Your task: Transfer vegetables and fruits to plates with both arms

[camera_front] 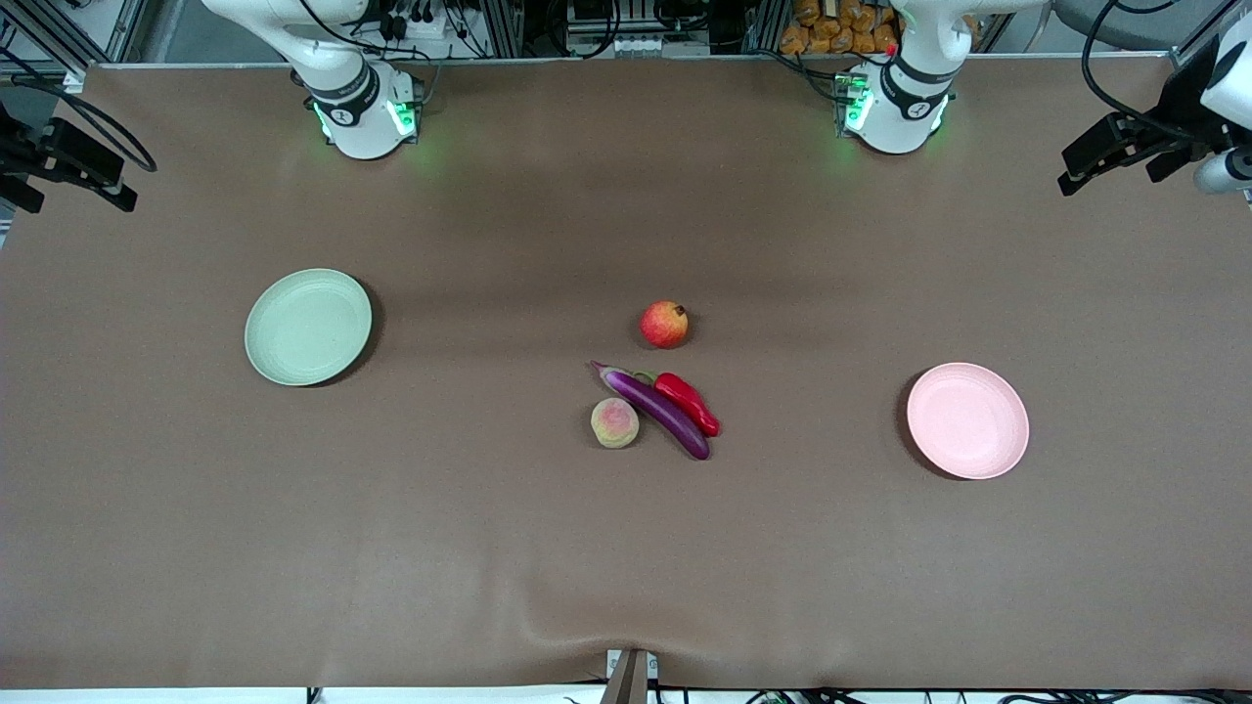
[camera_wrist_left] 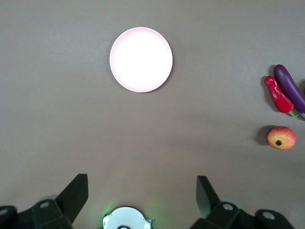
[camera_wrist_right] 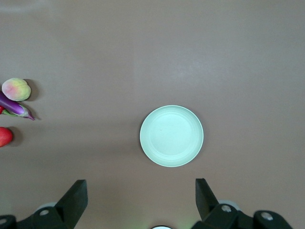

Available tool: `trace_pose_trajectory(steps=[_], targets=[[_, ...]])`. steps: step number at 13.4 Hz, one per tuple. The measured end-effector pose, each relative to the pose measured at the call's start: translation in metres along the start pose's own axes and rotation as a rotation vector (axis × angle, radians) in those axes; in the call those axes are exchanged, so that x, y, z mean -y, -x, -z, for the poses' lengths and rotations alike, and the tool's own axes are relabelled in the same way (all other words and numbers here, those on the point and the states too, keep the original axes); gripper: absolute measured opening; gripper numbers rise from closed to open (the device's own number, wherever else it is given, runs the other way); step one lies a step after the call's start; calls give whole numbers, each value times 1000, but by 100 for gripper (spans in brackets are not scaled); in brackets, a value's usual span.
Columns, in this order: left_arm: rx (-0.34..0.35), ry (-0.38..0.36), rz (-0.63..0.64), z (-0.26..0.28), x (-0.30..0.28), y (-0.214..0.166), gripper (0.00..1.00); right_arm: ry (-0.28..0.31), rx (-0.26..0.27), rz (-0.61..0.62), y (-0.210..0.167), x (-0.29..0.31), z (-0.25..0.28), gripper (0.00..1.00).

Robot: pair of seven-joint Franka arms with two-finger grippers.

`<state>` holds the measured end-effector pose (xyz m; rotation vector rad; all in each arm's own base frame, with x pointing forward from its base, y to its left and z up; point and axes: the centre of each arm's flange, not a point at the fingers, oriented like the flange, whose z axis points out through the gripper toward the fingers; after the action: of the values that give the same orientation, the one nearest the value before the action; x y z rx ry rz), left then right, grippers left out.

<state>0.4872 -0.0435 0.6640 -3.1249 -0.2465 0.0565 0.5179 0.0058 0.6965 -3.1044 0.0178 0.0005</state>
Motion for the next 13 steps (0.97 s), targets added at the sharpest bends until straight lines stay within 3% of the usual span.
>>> trace_pose_trajectory(steps=[13], targets=[[-1, -14, 3, 5, 3, 1, 100, 15, 39, -12, 4, -8, -5, 100]])
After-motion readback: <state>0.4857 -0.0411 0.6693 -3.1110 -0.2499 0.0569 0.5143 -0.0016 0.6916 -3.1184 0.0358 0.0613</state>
